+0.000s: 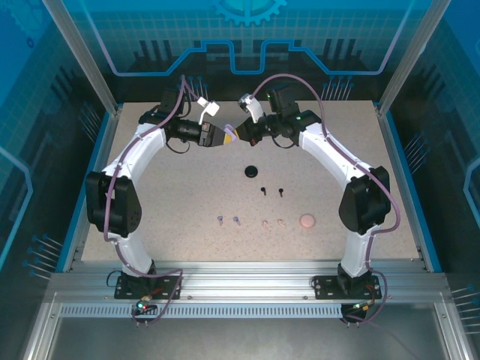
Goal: Insert wireless bluetooth earbuds into charging case
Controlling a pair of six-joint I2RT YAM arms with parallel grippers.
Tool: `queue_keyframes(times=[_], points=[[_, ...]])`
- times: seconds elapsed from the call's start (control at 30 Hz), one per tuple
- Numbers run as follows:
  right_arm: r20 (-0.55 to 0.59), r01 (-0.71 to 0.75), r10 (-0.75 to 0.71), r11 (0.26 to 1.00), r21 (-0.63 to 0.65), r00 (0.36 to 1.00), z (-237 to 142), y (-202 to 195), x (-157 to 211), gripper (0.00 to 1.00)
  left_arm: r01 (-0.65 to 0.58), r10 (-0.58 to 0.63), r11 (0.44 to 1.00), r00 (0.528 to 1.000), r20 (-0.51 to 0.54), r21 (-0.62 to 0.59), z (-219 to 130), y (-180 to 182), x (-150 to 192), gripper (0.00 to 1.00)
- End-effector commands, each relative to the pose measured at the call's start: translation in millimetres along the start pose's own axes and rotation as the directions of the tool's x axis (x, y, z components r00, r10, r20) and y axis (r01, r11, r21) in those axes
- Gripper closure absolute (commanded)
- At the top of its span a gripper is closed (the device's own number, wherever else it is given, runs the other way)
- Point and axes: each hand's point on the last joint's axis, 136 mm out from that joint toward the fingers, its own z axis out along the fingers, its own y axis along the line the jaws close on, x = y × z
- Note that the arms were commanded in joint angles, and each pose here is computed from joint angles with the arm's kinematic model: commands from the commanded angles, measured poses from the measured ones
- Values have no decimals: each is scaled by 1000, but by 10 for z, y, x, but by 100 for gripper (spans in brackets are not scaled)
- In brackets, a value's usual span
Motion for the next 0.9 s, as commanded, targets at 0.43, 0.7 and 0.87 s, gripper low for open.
queue_keyframes(times=[0.43, 0.7, 0.87], points=[[60, -40, 37, 997, 59, 998, -432, 237, -166, 46, -16, 22, 999, 989, 149, -37, -226, -97, -112, 100], [57, -135, 129, 985, 112, 990, -587, 451, 150, 39, -11, 40, 996, 948, 316, -93, -606, -285, -153, 100], [-8, -178, 182, 968, 178, 983, -438, 649, 516, 38, -12, 75, 988, 906, 417, -153, -790, -482, -131, 100]])
